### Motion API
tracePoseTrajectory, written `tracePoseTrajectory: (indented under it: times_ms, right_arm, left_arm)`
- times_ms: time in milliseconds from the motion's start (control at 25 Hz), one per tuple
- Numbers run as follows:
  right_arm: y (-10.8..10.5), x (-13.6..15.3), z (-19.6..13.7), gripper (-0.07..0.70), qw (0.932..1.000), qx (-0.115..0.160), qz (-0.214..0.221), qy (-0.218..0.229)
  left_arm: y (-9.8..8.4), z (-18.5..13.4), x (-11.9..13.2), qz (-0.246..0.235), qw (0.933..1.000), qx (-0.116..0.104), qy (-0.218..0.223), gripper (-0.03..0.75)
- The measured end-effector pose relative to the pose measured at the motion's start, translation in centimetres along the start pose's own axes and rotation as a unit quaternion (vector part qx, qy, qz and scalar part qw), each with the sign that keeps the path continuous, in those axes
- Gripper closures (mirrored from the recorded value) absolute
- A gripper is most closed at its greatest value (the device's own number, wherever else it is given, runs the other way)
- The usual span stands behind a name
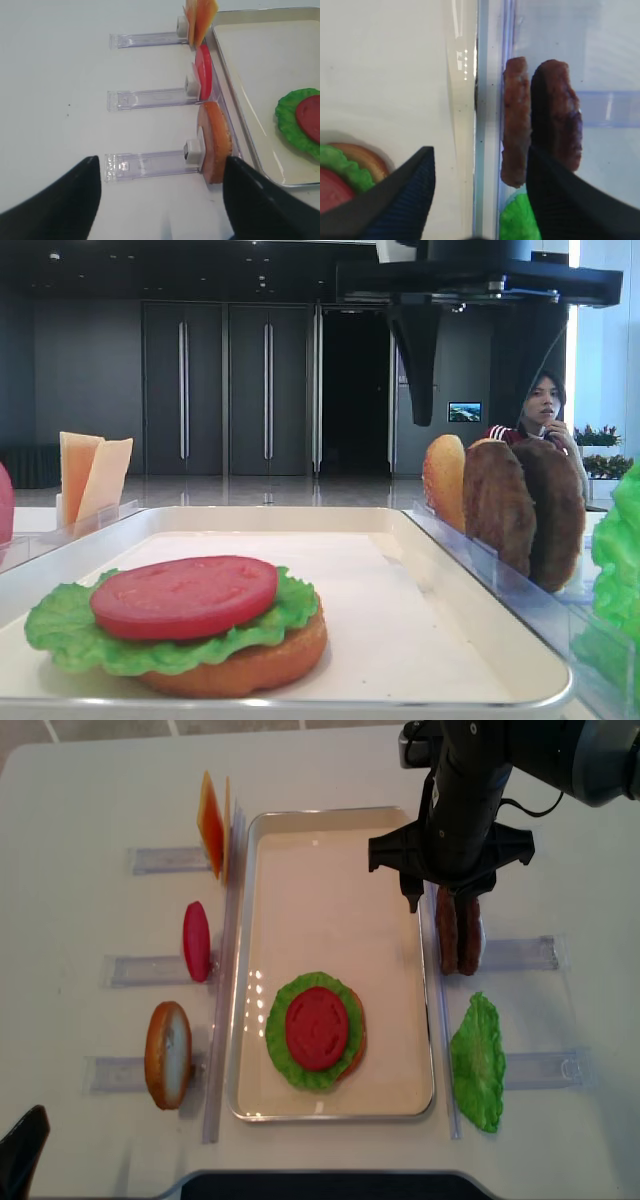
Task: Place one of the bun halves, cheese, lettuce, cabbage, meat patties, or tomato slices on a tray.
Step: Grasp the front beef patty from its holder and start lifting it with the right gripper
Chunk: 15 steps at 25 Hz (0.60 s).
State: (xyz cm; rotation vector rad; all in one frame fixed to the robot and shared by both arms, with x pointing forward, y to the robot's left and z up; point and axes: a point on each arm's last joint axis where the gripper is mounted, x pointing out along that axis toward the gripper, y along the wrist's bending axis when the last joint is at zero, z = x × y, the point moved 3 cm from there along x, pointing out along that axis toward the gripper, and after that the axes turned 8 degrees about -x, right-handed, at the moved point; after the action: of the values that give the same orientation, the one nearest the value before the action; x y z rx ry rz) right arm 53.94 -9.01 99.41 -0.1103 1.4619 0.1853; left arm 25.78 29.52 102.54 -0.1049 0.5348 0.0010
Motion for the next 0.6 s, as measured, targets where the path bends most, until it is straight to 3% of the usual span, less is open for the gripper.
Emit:
tracePoseTrajectory:
  times_ms: [600]
  right_arm:
    - [-0.43, 0.0, 0.25, 0.216, 0.9998, -0.009, -0.018, -0.01]
  left_arm:
    - [0.0, 0.0, 0.0, 0.0, 1.0, 0.0, 0.0, 0.136]
